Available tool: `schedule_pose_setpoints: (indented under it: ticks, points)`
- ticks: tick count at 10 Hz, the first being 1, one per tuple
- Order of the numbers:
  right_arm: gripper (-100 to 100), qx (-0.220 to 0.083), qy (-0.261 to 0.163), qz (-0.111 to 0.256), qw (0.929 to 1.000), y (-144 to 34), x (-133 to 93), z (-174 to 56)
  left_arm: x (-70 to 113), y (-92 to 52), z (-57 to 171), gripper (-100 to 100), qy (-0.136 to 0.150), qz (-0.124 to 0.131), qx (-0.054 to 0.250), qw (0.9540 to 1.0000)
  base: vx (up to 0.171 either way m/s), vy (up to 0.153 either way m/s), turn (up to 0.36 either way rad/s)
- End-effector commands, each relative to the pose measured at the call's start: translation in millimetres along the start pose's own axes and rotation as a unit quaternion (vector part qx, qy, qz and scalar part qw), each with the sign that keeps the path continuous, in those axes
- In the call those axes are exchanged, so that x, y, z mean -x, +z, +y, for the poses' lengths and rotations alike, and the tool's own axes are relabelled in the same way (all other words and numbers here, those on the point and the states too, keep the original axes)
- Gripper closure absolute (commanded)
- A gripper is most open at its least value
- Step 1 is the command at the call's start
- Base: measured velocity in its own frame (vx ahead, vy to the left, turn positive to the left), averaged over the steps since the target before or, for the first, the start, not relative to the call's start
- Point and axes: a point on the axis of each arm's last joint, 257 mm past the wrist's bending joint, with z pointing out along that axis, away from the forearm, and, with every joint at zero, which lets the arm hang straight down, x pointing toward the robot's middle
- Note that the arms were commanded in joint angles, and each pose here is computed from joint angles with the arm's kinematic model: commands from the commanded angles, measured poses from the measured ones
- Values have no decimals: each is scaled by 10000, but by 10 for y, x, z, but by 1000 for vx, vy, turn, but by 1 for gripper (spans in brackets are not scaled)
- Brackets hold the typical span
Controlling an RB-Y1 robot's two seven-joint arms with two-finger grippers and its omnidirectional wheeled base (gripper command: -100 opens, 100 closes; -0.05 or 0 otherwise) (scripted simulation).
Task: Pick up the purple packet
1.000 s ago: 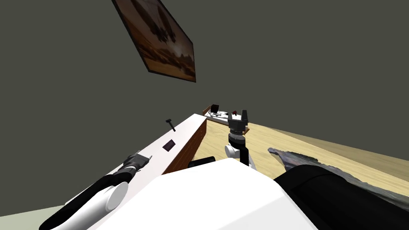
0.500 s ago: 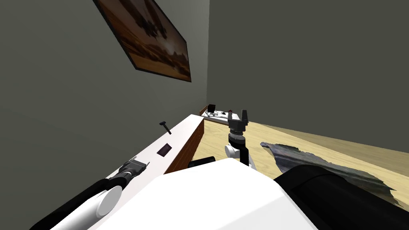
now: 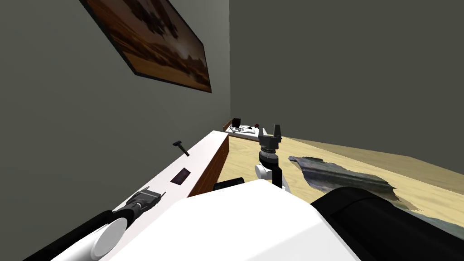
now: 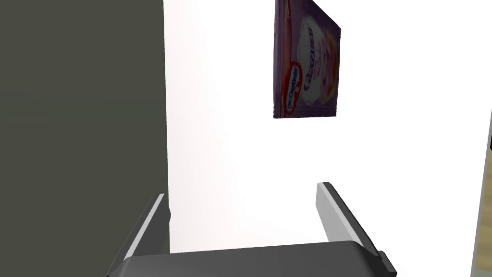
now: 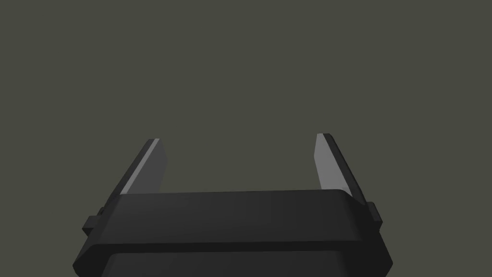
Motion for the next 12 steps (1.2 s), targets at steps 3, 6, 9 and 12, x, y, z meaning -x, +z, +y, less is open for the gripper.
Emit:
schedule_pose_setpoints:
  ticks: [3, 6, 9, 12]
  points:
    - [0, 0, 0, 0, 10000, 0, 0, 0, 219, -38, 142, -100, -229, -293, 350, 9987, 19, 12, -131]
    - [0, 0, 0, 0, 10000, 0, 0, 0, 491, -126, 254, -100, -620, -624, 685, 9938, 22, 10, -221]
    - [0, 0, 0, 0, 10000, 0, 0, 0, 654, -201, 390, -100, -813, -871, 991, 9879, 25, 25, -162]
    - [0, 0, 0, 0, 10000, 0, 0, 0, 795, -285, 512, -100, -999, -1093, 1262, 9809, 15, 13, -125]
